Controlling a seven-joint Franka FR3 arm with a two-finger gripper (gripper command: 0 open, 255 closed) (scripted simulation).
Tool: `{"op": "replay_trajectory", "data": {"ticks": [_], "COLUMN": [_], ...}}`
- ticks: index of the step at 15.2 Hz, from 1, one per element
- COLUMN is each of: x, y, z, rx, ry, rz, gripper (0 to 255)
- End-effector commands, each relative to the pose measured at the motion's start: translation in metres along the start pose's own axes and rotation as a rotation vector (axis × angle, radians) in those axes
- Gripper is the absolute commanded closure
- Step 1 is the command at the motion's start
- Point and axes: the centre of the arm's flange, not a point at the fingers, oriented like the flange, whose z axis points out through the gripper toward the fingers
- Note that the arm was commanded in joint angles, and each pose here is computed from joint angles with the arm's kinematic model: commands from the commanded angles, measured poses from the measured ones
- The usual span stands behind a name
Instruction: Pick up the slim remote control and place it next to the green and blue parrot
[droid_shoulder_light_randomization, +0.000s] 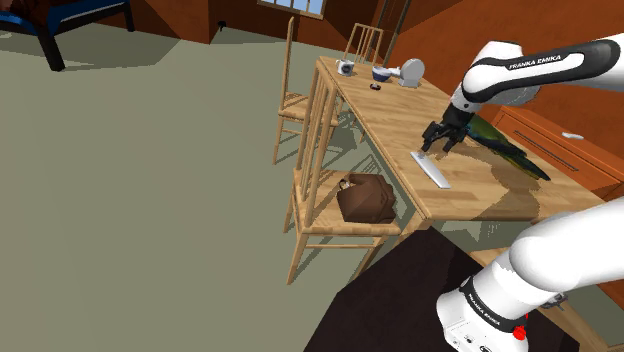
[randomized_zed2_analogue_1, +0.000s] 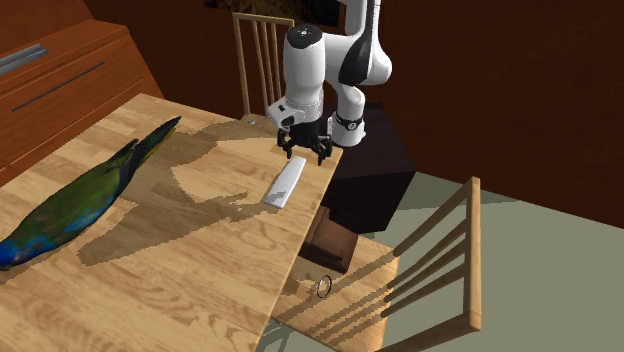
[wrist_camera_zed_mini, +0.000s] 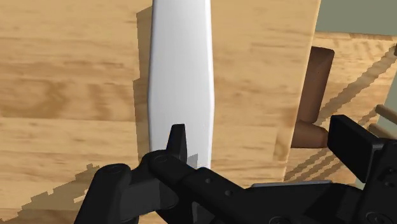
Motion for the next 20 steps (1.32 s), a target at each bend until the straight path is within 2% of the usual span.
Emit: {"op": "replay_trajectory", "data": {"ticks": [1, 5, 12, 20], "x": [0.005, 0.016, 0.015, 0.014], "y": [0.020, 0.057, 0.057, 0.056], "z": [0.018, 0.055, 0.092, 0.095], "rx": [0.005, 0.016, 0.016, 0.016], "ry": [-0.010, -0.030, -0.030, -0.030], "rz": [0.033, 0.097, 0.097, 0.097], "gripper": [0, 0, 0, 0]}}
